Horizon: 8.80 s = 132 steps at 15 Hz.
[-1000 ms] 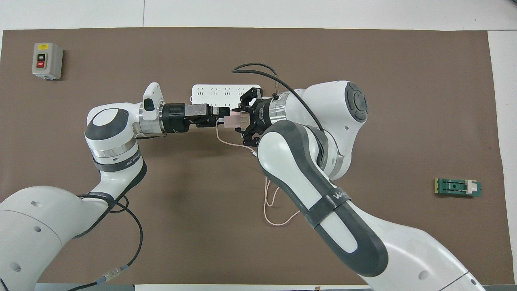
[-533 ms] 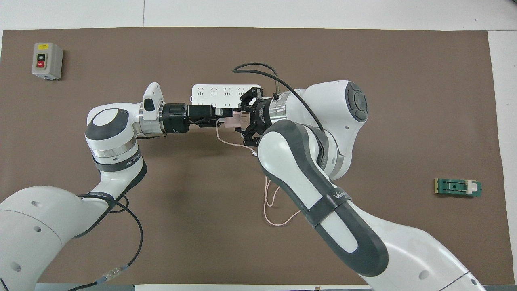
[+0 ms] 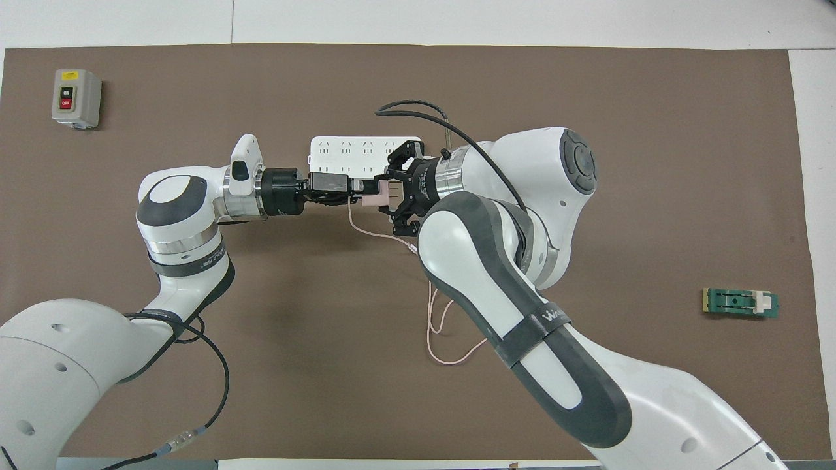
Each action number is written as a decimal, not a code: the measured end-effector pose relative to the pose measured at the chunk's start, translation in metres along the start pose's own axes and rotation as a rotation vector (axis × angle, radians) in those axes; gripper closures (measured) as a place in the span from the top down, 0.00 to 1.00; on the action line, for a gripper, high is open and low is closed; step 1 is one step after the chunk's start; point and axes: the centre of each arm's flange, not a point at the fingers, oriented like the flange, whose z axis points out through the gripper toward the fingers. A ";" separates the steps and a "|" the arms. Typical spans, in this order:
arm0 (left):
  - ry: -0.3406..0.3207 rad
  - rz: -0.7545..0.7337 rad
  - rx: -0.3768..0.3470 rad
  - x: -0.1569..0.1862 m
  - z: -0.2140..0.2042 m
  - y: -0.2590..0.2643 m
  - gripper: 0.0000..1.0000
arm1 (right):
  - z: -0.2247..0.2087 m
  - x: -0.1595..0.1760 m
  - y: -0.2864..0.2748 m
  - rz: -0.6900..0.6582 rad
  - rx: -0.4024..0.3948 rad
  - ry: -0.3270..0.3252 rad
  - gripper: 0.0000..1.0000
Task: Plug charger into power strip
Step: 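Pull the charger back with the left gripper while the right gripper retracts, then move the pink charger with the left gripper to the power strip's end socket, then push the charger prongs into the socket with the left gripper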
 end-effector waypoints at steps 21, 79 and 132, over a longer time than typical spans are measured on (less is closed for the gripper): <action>-0.060 -0.283 1.021 -0.038 -0.213 0.277 0.33 | -0.156 0.092 -0.057 0.101 0.084 0.013 1.00; 1.151 -1.223 1.268 0.081 0.045 0.067 0.33 | -0.420 0.167 0.047 -1.445 -0.689 0.389 1.00; 1.162 -1.046 1.312 0.063 0.066 0.041 0.33 | -0.420 0.165 0.048 -1.447 -0.691 0.386 1.00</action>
